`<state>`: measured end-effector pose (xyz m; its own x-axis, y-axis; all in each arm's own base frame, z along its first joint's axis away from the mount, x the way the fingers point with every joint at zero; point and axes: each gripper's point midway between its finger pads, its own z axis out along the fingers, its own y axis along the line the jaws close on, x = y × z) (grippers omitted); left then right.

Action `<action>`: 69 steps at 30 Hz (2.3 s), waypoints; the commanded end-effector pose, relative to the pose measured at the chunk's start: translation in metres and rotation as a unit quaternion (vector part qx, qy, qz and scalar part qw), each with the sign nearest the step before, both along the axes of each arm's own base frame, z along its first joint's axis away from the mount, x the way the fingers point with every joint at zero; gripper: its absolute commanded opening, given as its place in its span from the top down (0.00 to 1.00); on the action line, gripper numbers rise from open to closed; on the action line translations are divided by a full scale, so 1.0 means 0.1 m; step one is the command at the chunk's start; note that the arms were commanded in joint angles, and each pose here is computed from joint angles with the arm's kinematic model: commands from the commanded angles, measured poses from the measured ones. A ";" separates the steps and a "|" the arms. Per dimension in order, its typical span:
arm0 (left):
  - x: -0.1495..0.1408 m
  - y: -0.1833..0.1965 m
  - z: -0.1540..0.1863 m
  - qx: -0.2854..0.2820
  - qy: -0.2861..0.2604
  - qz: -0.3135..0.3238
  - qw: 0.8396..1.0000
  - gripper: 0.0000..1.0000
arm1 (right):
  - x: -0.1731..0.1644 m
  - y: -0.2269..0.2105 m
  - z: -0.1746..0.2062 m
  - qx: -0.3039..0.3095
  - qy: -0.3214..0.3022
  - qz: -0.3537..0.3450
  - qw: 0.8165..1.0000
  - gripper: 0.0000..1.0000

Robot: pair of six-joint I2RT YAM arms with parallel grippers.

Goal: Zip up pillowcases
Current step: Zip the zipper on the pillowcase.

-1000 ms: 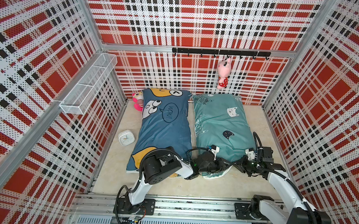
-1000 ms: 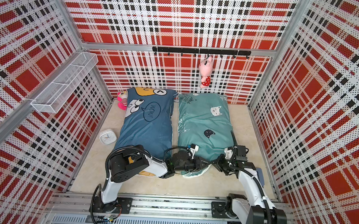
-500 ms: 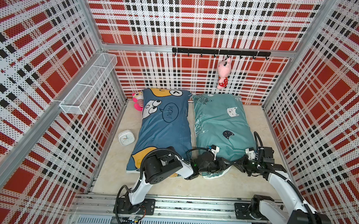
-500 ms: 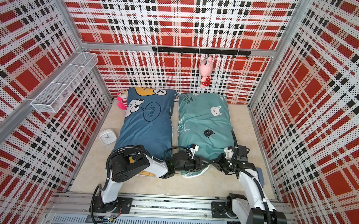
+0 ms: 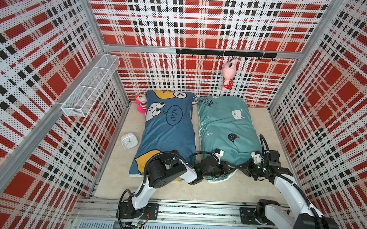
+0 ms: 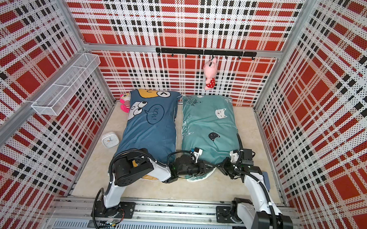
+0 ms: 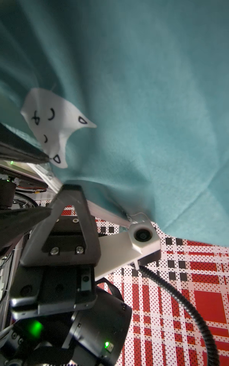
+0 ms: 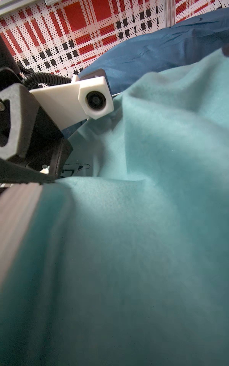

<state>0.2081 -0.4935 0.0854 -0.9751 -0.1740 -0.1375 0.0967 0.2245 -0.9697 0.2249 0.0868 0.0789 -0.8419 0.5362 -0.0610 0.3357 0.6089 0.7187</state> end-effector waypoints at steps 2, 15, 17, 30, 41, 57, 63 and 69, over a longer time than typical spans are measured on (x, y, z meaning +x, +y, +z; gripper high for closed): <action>-0.02 -0.01 0.10 -0.020 -0.007 -0.002 1.000 0.60 | -0.01 -0.04 -0.03 -0.014 0.002 0.002 1.000 1.00; -0.03 -0.07 0.04 -0.021 -0.001 -0.011 1.000 0.62 | -0.01 -0.01 -0.02 0.001 -0.004 0.002 1.000 1.00; -0.03 -0.07 0.02 -0.020 0.000 -0.011 1.000 0.63 | -0.01 -0.01 -0.01 0.001 -0.004 0.001 1.000 1.00; -0.02 -0.10 0.00 -0.023 0.006 -0.012 1.000 0.70 | 0.00 -0.01 0.02 0.001 -0.008 0.001 1.000 1.00; -0.06 -0.13 -0.06 -0.022 0.009 -0.019 1.000 0.57 | 0.02 0.05 0.13 0.033 -0.021 0.002 0.999 1.00; -0.08 -0.10 0.06 -0.047 0.015 -0.014 0.999 0.61 | -0.03 0.03 -0.01 0.026 -0.009 -0.001 1.000 1.00; -0.08 -0.05 0.05 -0.045 0.017 -0.009 0.999 0.63 | -0.06 -0.04 -0.06 0.004 -0.001 -0.002 1.000 1.00; -0.08 -0.07 0.06 -0.048 0.016 -0.010 0.999 0.64 | -0.09 -0.04 -0.10 0.000 0.004 0.000 1.000 1.00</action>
